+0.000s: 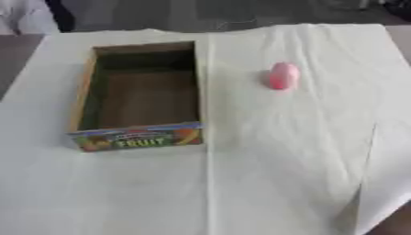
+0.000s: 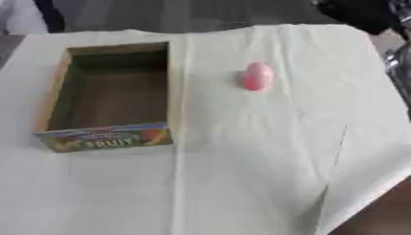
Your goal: Pick up objects on the table and place them in the box.
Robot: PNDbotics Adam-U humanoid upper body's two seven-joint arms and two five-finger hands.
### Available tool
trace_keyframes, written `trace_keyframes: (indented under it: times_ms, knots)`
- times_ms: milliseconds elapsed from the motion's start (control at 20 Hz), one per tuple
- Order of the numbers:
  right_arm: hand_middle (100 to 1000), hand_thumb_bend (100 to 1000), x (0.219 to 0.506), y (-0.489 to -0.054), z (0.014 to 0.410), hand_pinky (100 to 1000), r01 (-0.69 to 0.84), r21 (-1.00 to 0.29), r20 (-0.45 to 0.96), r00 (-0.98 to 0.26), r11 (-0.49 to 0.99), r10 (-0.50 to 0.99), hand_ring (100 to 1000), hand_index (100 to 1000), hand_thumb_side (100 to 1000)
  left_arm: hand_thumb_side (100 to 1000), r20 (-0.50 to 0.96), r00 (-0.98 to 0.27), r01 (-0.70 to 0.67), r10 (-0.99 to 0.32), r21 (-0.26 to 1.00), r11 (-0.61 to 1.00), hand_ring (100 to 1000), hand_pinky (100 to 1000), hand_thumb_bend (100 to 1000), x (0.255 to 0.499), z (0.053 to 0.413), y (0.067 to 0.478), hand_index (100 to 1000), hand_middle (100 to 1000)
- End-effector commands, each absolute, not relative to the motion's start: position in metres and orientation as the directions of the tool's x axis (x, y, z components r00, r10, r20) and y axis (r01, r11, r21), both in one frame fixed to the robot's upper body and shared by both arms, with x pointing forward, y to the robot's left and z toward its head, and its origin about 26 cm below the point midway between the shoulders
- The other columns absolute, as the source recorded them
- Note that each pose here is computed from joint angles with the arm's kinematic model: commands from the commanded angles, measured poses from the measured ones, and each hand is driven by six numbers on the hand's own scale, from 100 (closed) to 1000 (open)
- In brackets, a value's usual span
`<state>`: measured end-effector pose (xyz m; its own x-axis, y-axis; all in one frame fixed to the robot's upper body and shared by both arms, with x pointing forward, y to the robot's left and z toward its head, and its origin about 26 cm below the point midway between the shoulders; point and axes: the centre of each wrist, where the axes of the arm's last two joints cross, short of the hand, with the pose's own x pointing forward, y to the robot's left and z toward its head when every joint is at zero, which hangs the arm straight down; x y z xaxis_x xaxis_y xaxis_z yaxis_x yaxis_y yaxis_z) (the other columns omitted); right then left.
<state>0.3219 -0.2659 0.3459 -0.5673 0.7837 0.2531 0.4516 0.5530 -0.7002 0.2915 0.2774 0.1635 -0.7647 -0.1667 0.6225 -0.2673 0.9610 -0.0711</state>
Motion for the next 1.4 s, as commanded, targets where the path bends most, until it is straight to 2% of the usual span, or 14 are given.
trace_keyframes:
  times_ms: [50,400,600,950,1050,1200,1400]
  knots:
    - [777,447,0.328,-0.267,0.36,703,0.477,-0.746,0.176,-0.531,0.464,0.829,833,859,628,634,0.603,-0.778,-0.258,-0.176,-0.052,0.965,543,772,100,0.289,0.17,0.279,845,610]
    - [813,445,0.357,-0.257,0.37,735,0.382,-0.878,0.075,-0.482,0.287,0.873,858,891,676,633,0.608,-0.774,-0.257,-0.175,-0.049,0.965,542,772,100,0.288,0.169,0.279,845,610]
    - [816,449,0.371,-0.255,0.374,742,0.284,-0.94,0.034,-0.472,0.189,0.881,865,887,643,632,0.609,-0.773,-0.256,-0.175,-0.047,0.965,542,772,100,0.288,0.169,0.278,845,609]
    - [808,462,0.39,-0.257,0.375,753,0.156,-0.982,0.025,-0.472,0.111,0.881,874,880,566,624,0.613,-0.77,-0.259,-0.177,-0.047,0.965,542,772,100,0.288,0.168,0.279,842,609]
    - [811,456,0.395,-0.257,0.375,755,0.123,-0.989,0.016,-0.475,0.084,0.88,875,881,579,630,0.613,-0.77,-0.258,-0.176,-0.046,0.965,542,772,100,0.288,0.168,0.278,841,609]
    - [811,468,0.4,-0.256,0.374,765,0.072,-0.997,-0.011,-0.477,0.026,0.879,882,881,545,628,0.613,-0.77,-0.257,-0.176,-0.045,0.965,541,772,100,0.288,0.168,0.278,840,609]
    - [818,521,0.406,-0.256,0.374,778,0.018,-0.999,-0.048,-0.476,-0.045,0.878,896,902,557,627,0.614,-0.77,-0.254,-0.175,-0.044,0.966,541,772,100,0.288,0.168,0.278,840,608]
